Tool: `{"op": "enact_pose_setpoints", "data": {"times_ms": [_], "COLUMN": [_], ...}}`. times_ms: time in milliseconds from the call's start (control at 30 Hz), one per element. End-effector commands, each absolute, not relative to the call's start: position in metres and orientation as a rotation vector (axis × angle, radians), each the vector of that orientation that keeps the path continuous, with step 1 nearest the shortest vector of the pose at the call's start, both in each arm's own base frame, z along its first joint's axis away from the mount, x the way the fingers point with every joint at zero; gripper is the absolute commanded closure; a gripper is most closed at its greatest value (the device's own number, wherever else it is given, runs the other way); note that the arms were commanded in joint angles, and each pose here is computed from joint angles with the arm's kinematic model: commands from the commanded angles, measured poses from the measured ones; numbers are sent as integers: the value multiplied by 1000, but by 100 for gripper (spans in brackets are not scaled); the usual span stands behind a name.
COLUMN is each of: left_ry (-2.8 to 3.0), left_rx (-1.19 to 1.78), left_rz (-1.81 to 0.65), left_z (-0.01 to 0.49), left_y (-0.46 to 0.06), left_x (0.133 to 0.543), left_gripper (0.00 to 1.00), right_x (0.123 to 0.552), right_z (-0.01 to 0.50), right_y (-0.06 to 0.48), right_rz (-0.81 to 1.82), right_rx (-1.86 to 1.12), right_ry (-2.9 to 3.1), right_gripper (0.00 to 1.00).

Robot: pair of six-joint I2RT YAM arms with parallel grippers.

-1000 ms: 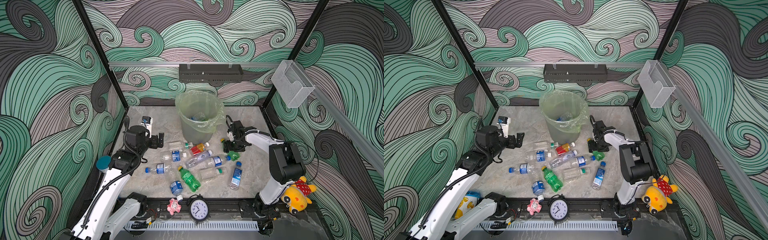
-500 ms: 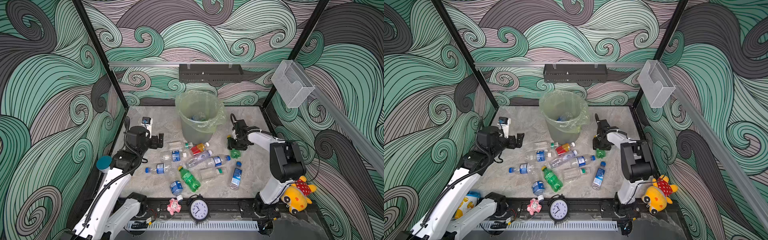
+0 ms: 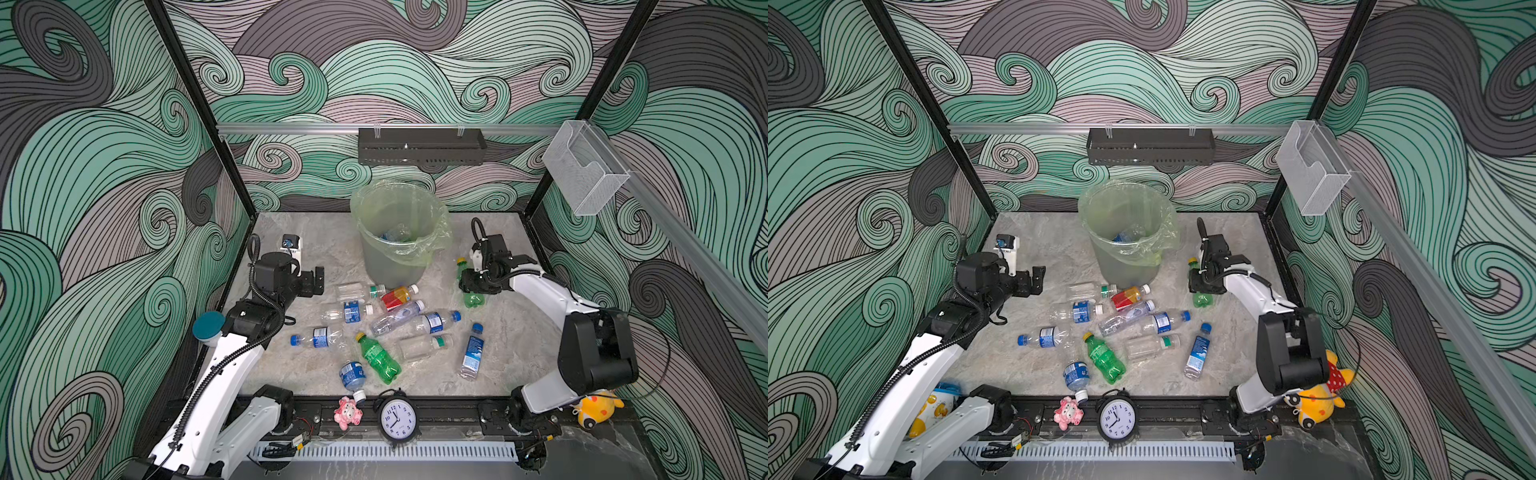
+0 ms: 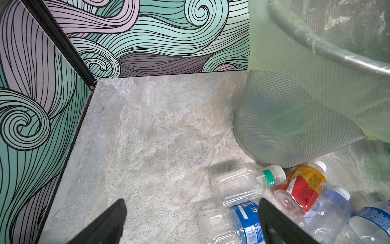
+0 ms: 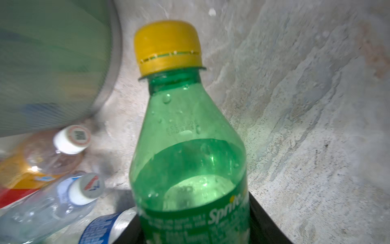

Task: Throw the plastic bottles in the bin
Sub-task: Pick up the plastic bottle from the middle-right of the table, then throw the plastic bottle into the trash bin.

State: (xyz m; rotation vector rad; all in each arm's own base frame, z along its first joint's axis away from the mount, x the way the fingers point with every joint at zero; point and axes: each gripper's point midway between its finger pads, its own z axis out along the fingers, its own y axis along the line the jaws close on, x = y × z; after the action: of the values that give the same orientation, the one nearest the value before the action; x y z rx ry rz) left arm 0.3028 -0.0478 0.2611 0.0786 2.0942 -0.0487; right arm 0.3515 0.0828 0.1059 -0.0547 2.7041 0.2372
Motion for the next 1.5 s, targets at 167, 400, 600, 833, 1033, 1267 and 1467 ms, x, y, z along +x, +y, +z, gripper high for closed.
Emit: {"op": "enact_pose_setpoints", "data": {"times_ms": [167,400,600,833,1033,1267,1467], "left_ry": [2078,2078,2076,2077,2081,2069,2078], "left_rx": [73,68,53,56,66,45,80], "left_rz": [-2,12,12,7,8,-30,-7], "left_z": [267,266,267,265,265,270,275], "left_y": [-38,-37,-37,-38,-39,-42,-41], "left_x": [297,299,305,306,309,312,309], "left_gripper": [1,1,1,1,1,1,1], "right_x": [346,321,303,302,340,412,410], "right_z": [192,254,292,314,373,399,382], "right_y": [92,116,121,134,153,214,224], "right_rz": [344,530,582,676,703,693,643], "right_rx": [-119,-269,-312,-332,-348,-420,-505], "right_ry": [2453,2249,2065,2003,1908,2042,2115], "right_gripper": [45,46,45,45,49,32,20]}}
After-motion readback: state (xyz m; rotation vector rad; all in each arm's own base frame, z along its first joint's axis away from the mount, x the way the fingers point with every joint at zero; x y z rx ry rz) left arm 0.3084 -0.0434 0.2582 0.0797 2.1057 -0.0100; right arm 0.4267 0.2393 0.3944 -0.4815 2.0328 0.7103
